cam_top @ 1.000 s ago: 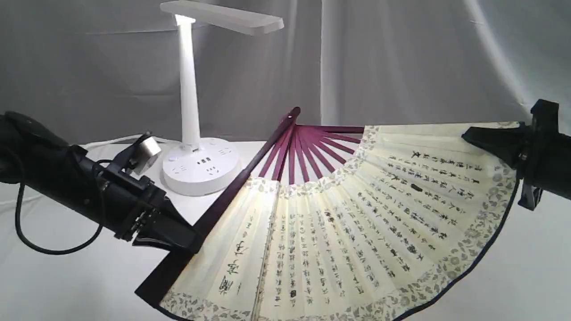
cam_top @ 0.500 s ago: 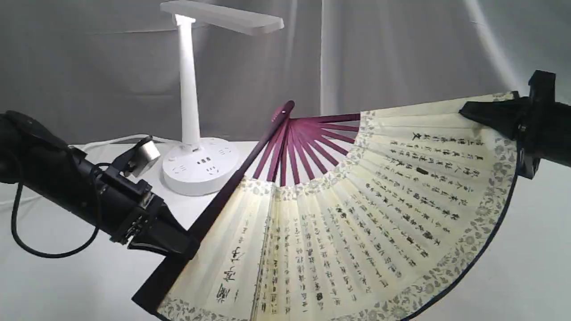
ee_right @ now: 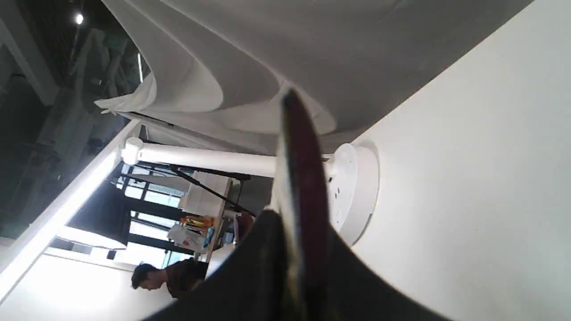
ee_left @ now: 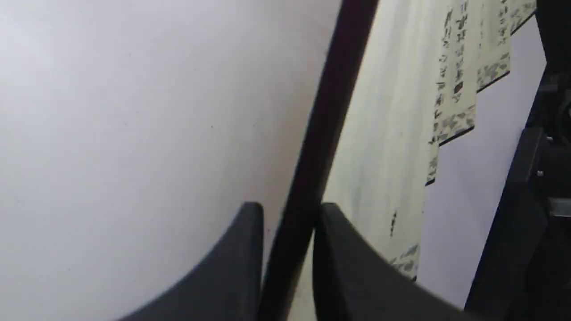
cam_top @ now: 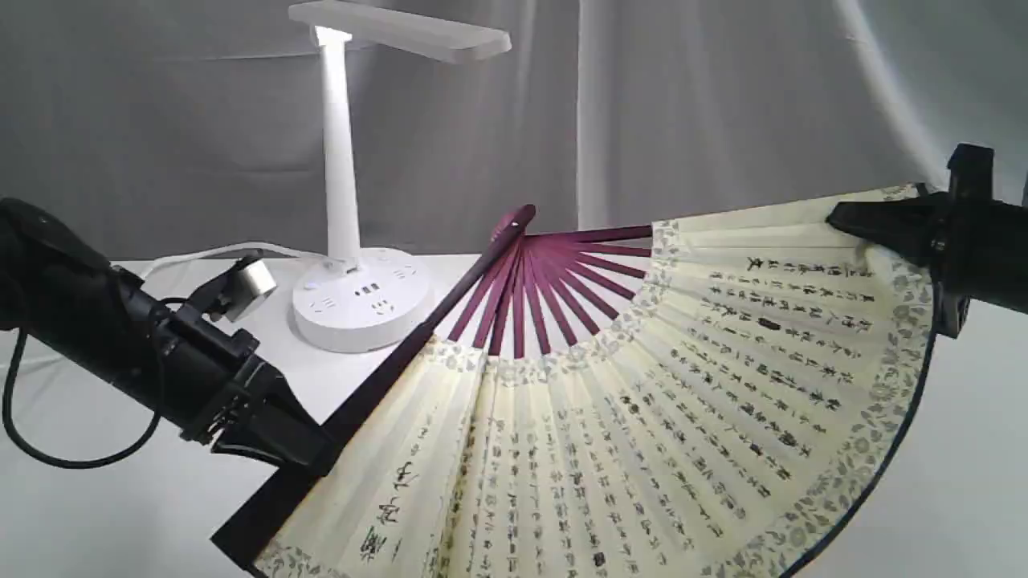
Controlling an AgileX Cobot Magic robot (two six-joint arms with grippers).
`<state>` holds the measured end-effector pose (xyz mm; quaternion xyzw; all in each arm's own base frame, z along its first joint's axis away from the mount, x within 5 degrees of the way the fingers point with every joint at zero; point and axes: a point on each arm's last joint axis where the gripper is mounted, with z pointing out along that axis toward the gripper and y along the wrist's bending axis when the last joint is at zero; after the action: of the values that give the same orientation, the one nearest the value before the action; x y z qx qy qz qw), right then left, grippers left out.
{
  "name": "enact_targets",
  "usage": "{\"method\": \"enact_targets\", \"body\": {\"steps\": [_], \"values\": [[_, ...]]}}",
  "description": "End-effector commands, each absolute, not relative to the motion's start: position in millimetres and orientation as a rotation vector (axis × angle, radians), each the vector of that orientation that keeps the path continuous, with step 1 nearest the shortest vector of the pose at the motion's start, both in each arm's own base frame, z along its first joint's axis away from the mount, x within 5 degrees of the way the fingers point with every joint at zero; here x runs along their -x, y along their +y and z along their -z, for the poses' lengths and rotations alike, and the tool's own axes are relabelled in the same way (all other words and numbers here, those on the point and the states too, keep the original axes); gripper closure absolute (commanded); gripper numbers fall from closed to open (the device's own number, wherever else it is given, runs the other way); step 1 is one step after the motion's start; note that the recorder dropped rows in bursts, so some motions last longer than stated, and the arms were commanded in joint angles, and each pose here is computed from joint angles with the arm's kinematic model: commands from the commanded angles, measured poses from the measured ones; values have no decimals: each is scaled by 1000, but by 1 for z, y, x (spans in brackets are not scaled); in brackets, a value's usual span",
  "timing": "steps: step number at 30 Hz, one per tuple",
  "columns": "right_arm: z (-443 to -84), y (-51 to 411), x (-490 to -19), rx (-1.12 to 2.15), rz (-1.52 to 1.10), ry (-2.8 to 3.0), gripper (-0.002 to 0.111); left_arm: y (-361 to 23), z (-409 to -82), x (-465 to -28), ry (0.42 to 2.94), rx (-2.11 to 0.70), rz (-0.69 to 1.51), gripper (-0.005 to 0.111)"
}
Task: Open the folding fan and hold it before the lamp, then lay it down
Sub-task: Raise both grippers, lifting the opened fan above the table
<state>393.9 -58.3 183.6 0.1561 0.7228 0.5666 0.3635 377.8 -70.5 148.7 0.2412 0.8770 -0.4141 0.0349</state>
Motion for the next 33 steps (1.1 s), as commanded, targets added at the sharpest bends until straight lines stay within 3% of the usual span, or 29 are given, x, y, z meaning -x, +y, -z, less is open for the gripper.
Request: {"method": "enact_targets", "body": {"steps": [1,16,27,33], "values": [[-194,-89,-399,-541,-1381,1730,108,-55,-142,-378,2794,-767,1099,107],[-193,-98,-397,-571,-1353,1723,108,-53,-144,-380,2734,-750,1139,107],[-194,-99,-399,-594,-1348,1704,108,-63,-155,-389,2582,-618,1285,107],[-200,-102,-402,-611,-1354,1654,108,-47,-160,-396,2515,-461,1338,107]]}}
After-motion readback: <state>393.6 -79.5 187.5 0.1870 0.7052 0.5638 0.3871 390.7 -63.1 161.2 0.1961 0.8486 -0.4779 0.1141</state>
